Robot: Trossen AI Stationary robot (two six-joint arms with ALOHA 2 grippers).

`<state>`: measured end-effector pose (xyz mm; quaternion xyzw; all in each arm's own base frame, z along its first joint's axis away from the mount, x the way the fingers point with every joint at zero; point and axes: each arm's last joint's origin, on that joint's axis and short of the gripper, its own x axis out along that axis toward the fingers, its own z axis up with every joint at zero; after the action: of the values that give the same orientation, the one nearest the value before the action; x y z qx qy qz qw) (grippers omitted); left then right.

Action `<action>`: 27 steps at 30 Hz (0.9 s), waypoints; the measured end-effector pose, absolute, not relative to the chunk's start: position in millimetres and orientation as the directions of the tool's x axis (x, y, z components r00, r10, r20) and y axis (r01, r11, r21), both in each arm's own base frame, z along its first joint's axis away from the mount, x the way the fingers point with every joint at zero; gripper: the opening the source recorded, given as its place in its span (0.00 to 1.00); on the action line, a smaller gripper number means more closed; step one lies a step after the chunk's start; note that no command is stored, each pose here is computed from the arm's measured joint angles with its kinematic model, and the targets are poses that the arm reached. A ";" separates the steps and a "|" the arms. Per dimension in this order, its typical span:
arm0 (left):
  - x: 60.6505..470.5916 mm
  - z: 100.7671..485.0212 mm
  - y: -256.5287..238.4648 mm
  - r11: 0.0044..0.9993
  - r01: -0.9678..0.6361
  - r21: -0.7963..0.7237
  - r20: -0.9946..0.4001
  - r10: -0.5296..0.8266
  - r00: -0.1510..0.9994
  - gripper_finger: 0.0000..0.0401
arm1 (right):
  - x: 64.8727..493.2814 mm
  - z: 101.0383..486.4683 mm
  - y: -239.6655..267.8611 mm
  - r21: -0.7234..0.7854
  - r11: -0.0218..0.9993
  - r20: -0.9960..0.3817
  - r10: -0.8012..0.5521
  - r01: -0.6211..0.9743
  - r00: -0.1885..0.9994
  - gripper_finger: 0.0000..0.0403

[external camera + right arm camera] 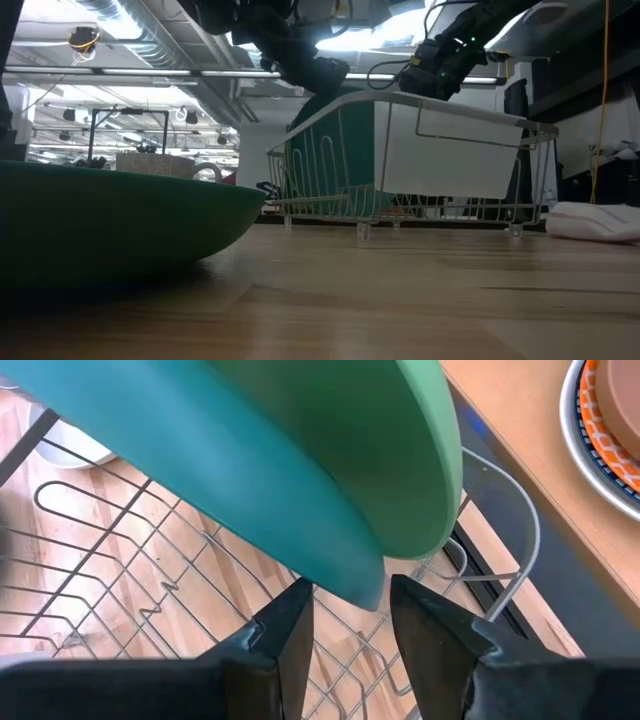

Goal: Sort dishes
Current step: Put the blue plate into the dish rack

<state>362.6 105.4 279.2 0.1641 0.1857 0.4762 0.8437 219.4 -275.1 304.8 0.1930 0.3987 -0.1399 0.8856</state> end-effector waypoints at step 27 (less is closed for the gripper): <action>338.6 337.3 54.8 0.562 -0.719 0.408 -0.044 0.799 0.600 0.43 | 222.5 308.5 -281.1 0.298 0.787 -0.735 -0.172 0.541 0.656 0.34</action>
<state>338.6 54.8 337.3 0.1769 0.1125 0.4330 0.8767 222.5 -281.1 308.5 0.2549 0.3613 -0.2040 0.8734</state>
